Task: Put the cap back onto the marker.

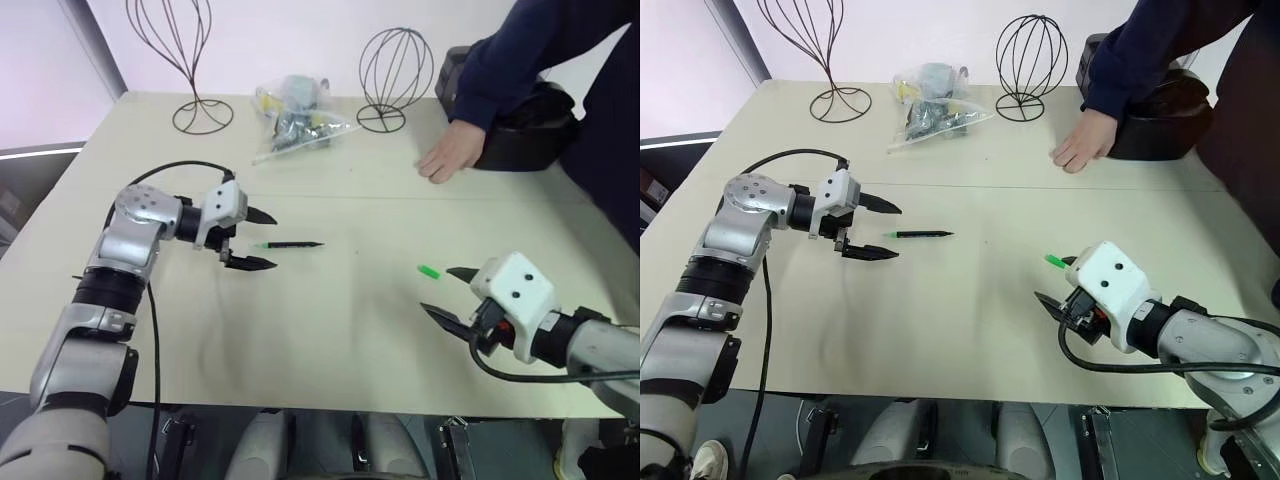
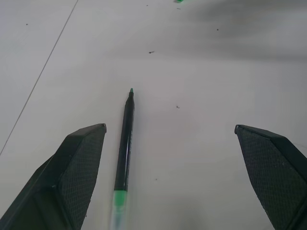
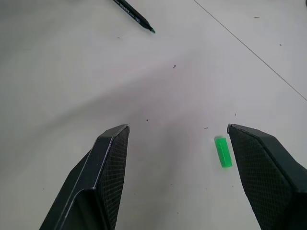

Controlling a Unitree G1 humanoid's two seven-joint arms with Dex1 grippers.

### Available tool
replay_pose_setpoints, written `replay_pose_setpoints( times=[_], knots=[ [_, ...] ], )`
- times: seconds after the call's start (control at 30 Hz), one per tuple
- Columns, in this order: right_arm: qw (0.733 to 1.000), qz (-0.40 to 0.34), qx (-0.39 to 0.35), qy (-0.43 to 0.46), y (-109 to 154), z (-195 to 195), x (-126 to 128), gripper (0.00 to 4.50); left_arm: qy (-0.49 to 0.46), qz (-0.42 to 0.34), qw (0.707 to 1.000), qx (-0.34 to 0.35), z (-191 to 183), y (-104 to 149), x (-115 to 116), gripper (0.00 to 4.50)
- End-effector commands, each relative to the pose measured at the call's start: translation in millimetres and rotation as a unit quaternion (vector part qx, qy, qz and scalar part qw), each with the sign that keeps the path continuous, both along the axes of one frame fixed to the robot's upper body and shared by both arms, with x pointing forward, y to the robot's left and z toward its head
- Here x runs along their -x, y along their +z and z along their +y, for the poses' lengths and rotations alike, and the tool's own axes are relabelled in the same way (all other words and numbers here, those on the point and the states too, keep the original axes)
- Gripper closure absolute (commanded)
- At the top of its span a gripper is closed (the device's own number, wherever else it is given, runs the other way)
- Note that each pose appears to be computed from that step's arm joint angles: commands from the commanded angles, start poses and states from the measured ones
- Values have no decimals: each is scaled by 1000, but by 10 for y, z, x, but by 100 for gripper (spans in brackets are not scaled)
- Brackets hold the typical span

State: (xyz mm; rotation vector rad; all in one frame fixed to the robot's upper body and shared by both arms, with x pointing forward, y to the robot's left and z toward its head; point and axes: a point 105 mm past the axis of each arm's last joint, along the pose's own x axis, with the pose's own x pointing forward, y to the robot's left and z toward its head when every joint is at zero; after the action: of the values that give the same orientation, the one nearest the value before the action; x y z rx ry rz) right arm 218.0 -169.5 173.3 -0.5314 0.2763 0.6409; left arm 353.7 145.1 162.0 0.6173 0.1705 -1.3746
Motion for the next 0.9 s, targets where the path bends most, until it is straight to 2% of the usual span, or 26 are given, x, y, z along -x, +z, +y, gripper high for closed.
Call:
replay_pose_setpoints(
  times=[0.03,0.53,0.9],
  knots=[
    [1000,-14,3,-3,60,-19,-12,118,-1,-19,1000,7,-15,100,1,0],
    [1000,-11,4,-5,53,-23,-9,118,-3,-12,1000,7,-56,75,24,0],
    [1000,-23,3,-14,53,-17,-44,118,-4,-32,999,2,-115,73,-83,0]
  ],
)
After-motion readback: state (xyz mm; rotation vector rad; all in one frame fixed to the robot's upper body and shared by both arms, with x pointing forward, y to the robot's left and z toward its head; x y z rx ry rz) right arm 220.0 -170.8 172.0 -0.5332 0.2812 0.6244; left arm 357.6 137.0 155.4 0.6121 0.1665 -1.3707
